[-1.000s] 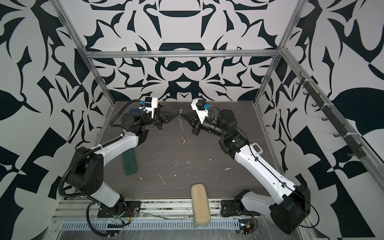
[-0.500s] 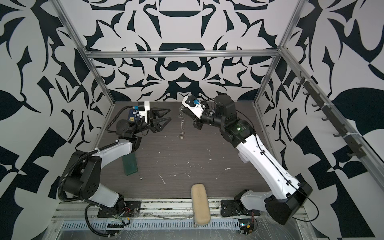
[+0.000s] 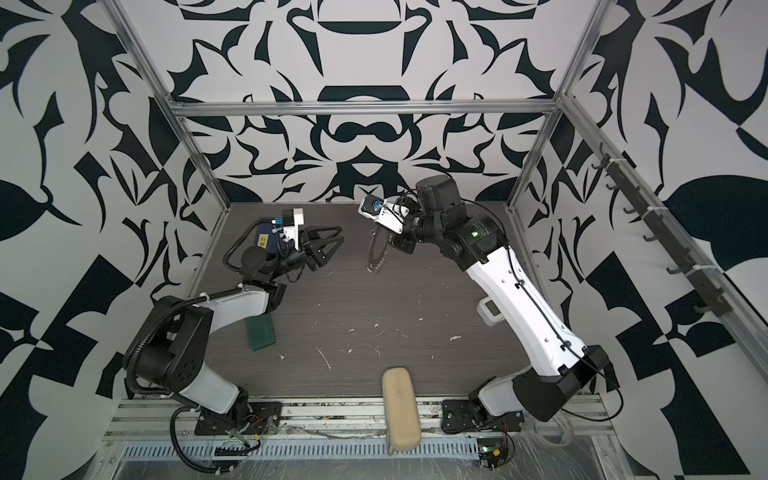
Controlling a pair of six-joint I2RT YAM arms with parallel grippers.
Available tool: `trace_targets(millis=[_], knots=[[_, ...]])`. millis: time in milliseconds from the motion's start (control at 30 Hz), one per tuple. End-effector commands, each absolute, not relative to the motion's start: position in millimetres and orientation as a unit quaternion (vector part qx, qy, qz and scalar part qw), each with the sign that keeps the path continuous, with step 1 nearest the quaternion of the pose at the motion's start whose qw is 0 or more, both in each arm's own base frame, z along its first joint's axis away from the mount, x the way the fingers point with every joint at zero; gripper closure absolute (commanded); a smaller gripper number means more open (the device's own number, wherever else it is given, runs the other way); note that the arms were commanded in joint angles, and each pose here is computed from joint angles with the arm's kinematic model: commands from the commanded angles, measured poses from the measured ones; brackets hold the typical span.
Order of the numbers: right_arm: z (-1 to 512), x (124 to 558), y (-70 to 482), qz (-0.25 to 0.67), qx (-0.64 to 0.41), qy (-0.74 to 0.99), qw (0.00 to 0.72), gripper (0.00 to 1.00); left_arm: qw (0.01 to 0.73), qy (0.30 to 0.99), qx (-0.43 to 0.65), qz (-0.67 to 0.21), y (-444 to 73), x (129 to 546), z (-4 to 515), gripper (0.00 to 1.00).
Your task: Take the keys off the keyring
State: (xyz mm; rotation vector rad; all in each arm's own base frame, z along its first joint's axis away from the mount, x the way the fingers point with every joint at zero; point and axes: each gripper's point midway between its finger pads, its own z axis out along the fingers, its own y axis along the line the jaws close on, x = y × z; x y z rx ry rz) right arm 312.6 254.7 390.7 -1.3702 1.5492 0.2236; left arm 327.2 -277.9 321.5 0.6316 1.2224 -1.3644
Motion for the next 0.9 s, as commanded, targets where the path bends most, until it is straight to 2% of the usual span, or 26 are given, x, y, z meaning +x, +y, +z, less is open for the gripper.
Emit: trace_targets(millis=[0, 300, 367, 433, 867], knots=[[418.1, 306.3, 252.4, 0.089, -0.557, 0.618, 0.547, 1.0, 0.576, 0.5, 0.259, -0.592, -299.2, 329.8, 331.8, 0.5], [426.7, 297.9, 254.2, 0.108, -0.549, 0.61, 0.561, 1.0, 0.563, 0.512, 0.239, -0.604, -348.8, 347.6, 309.1, 0.61], [429.0, 296.8, 254.6, 0.11, -0.549, 0.608, 0.563, 1.0, 0.562, 0.515, 0.231, -0.605, -351.6, 352.6, 306.9, 0.71], [429.6, 297.2, 254.4, 0.108, -0.548, 0.608, 0.563, 1.0, 0.564, 0.524, 0.206, -0.604, -350.1, 361.0, 303.1, 0.99], [427.9, 301.9, 263.4, 0.11, -0.55, 0.606, 0.564, 1.0, 0.536, 0.576, 0.152, -0.598, -361.0, 370.7, 278.1, 1.0]])
